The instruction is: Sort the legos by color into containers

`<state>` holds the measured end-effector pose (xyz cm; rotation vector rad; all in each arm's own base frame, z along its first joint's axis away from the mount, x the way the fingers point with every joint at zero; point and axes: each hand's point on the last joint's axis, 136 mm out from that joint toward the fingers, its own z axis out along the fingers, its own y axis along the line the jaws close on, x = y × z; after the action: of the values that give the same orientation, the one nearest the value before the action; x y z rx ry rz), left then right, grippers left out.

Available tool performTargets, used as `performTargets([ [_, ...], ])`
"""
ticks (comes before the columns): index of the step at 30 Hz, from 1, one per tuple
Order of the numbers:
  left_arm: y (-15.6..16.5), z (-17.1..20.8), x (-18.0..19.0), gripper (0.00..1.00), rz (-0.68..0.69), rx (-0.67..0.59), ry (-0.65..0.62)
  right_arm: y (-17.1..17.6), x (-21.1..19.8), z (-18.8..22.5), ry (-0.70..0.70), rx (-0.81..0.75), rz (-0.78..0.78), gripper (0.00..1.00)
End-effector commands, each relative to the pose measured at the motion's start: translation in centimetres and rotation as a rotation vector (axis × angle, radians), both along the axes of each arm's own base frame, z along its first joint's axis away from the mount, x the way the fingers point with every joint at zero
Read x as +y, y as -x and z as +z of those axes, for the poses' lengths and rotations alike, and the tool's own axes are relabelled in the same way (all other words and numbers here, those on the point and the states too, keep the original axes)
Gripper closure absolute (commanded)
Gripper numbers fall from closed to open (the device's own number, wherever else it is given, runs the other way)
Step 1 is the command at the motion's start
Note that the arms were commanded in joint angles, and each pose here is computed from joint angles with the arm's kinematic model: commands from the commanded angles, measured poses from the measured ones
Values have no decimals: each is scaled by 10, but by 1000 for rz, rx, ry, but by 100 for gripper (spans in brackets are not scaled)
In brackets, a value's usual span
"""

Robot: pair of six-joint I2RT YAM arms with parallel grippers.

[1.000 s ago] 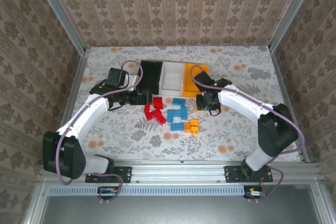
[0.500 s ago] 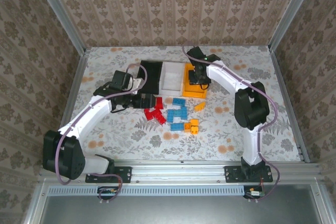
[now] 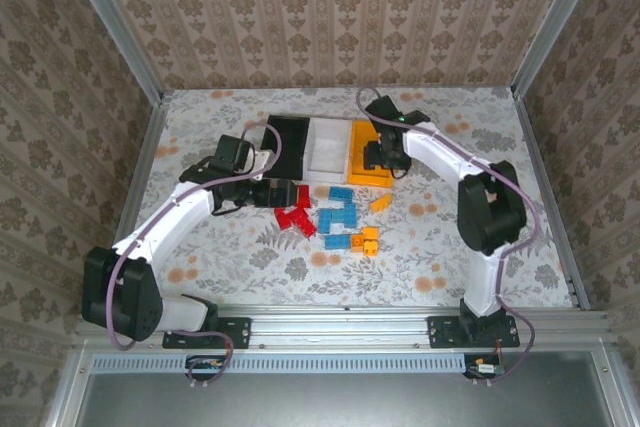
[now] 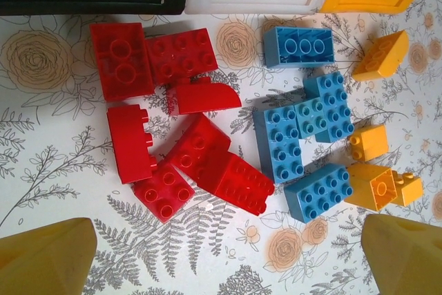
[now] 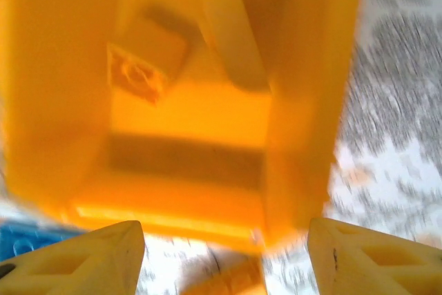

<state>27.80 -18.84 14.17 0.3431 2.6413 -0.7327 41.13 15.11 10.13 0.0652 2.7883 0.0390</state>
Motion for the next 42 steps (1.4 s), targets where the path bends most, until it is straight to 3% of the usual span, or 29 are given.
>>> performTargets([
  [1,3,-4,-7,0,-11,20,17,41,1,3,-59,33,-37,30],
  [4,3,-7,-10,0,-19,27,17,72,2,-18,-49,74,-30,25],
  [8,2,-8,-14,0,-29,31,19,85,6,-41,-45,107,-7,18],
  [24,4,-8,-13,0,-35,27,1,55,19,-73,16,131,5,16],
  [30,2,-6,-12,0,-42,24,-8,51,8,-80,55,142,-43,20],
  [38,3,-6,-16,0,-39,34,6,63,-13,-79,80,149,-93,36],
  [42,7,-8,-17,0,-40,44,23,74,-16,-81,60,168,-94,38],
])
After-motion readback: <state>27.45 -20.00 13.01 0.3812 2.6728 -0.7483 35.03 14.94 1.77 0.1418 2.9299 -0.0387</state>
